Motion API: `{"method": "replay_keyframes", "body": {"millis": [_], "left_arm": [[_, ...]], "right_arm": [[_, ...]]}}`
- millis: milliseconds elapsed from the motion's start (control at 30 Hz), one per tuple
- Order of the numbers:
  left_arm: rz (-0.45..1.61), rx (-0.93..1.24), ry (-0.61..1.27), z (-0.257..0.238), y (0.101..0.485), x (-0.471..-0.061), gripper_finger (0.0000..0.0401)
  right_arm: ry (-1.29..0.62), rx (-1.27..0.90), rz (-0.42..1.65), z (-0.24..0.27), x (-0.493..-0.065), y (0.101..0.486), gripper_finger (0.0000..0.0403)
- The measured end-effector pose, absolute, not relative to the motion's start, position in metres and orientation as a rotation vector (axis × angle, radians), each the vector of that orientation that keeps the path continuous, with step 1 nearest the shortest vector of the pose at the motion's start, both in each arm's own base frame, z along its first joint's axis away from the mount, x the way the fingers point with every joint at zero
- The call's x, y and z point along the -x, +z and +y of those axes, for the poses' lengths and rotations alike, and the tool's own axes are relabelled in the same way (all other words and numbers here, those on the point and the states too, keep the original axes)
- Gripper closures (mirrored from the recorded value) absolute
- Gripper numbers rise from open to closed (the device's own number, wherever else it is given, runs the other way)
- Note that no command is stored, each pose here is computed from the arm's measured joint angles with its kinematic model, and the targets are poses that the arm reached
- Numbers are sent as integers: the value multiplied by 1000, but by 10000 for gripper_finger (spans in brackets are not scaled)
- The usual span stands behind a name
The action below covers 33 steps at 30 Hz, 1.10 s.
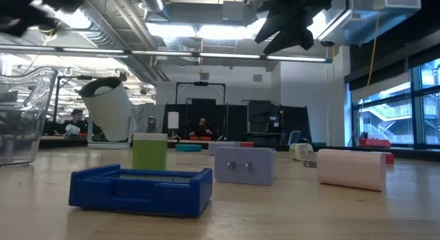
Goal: Pick & Place Office items
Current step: Put the white timer into the right transparent bin
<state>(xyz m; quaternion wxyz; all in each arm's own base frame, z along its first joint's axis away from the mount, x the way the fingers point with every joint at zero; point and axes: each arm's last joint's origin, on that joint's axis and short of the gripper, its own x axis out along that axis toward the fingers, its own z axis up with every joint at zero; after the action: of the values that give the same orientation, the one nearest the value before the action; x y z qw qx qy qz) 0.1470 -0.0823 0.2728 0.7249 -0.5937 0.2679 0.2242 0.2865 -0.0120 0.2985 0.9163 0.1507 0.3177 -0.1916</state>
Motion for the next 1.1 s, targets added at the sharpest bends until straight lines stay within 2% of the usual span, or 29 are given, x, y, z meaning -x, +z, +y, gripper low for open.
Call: {"method": "replay_keyframes", "body": {"millis": [233, 433, 667, 1100], "left_arm": [[154, 971, 654, -60, 302, -147, 196], [-24, 776, 811, -46, 312, -145, 197], [24, 738, 809, -42, 311, -147, 198], [373, 898, 514, -54, 303, -151, 198]], "right_arm": [[-415, -364, 713, -17, -282, 294, 172], [-416, -358, 720, -17, -282, 293, 172], [-405, -327, 727, -17, -282, 293, 172], [-430, -353, 719, -21, -281, 293, 172]]}}
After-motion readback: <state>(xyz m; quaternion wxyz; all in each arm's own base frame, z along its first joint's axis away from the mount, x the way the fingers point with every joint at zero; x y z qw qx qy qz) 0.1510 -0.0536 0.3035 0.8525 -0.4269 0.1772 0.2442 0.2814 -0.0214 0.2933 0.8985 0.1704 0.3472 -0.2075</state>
